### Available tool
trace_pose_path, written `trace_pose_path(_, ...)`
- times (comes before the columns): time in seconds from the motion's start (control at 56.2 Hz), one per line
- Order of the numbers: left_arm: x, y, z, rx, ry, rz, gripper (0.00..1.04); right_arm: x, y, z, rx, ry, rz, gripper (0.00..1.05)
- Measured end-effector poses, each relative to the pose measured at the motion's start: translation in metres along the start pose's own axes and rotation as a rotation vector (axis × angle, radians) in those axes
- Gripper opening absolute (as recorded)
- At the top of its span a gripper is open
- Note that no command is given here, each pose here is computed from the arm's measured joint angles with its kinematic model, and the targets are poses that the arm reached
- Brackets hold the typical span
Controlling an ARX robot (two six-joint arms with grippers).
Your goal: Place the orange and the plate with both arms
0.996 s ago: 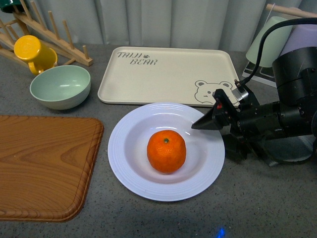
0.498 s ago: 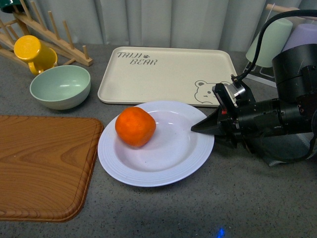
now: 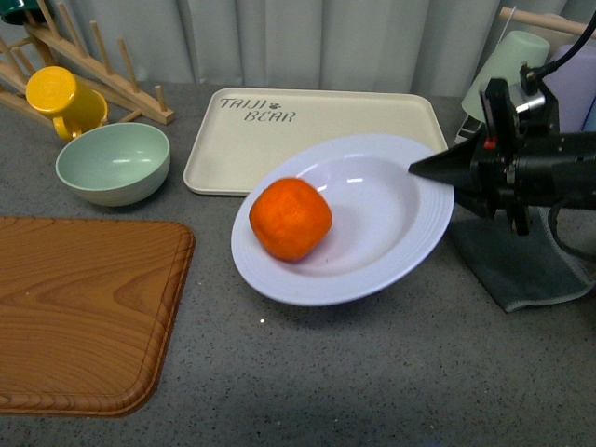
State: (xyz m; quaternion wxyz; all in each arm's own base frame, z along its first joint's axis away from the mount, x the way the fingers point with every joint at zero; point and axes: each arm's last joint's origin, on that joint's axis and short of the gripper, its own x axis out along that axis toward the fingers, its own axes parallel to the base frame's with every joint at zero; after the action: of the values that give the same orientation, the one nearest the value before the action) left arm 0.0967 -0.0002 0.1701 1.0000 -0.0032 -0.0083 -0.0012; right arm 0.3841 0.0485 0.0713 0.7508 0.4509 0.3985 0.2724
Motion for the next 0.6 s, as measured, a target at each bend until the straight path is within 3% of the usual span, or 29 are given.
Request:
trace_pose_path(0.231,0.000,0.000,0.000,0.000,0.000,0.000,0.98,0.017,0.012,0.033,0.028,-0.093,0.046,0.01)
trace_pose_path(0.605,0.000,0.000,0.000,0.000,0.000,0.000,0.98,0.068,-0.008,0.071,0.106,-0.123,0.008,0.01)
